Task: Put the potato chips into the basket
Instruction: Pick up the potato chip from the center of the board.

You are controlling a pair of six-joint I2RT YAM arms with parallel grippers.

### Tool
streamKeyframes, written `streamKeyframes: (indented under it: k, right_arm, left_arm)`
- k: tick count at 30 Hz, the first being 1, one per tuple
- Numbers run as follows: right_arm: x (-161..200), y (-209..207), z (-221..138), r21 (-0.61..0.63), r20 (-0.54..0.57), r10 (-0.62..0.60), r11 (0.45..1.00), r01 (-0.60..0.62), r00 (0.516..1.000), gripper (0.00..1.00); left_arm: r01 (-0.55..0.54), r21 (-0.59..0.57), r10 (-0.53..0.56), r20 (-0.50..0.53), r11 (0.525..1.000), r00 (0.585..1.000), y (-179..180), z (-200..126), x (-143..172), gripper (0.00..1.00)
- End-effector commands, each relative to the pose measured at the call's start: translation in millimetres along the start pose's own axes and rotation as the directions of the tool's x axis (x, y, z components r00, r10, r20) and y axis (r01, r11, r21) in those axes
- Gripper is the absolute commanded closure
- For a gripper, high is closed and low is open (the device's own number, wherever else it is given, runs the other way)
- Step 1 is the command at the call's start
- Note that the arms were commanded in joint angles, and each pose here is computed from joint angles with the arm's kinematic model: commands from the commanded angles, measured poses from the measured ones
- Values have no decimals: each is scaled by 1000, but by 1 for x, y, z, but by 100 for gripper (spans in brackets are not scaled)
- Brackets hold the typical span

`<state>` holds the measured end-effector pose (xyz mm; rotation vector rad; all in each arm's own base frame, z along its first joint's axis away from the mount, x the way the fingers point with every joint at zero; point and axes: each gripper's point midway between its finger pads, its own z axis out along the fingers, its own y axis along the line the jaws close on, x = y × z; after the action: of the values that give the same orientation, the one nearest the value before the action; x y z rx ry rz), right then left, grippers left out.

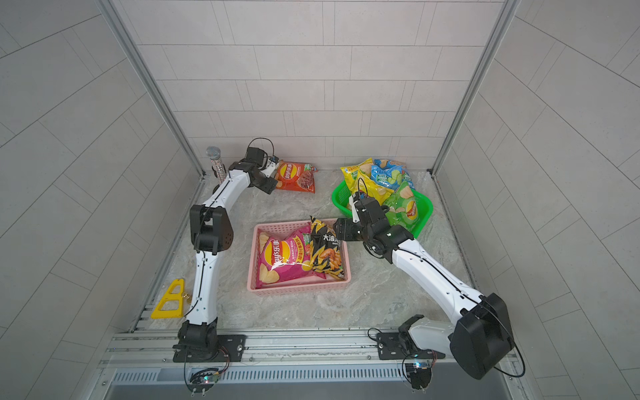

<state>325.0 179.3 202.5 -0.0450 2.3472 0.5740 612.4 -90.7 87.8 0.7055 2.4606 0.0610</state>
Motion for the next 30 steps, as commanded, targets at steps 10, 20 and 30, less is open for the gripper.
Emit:
streamKeyframes:
  k: [10,20,30]
  right_arm:
    - [2,-3,4,3,-2,23,1000,-23,1000,22]
    - [7,-4,5,1,-8,33,999,-33,999,21]
    - [6,-5,2,3,-4,34,999,-34,999,21]
  left_arm:
    - [-22,65,19,47,998,999,-6,22,-7,30]
    - [-25,48,22,61,999,998,-3,39,-10,31]
    - [-25,16,24,71,1000,997,4,45,-12,56]
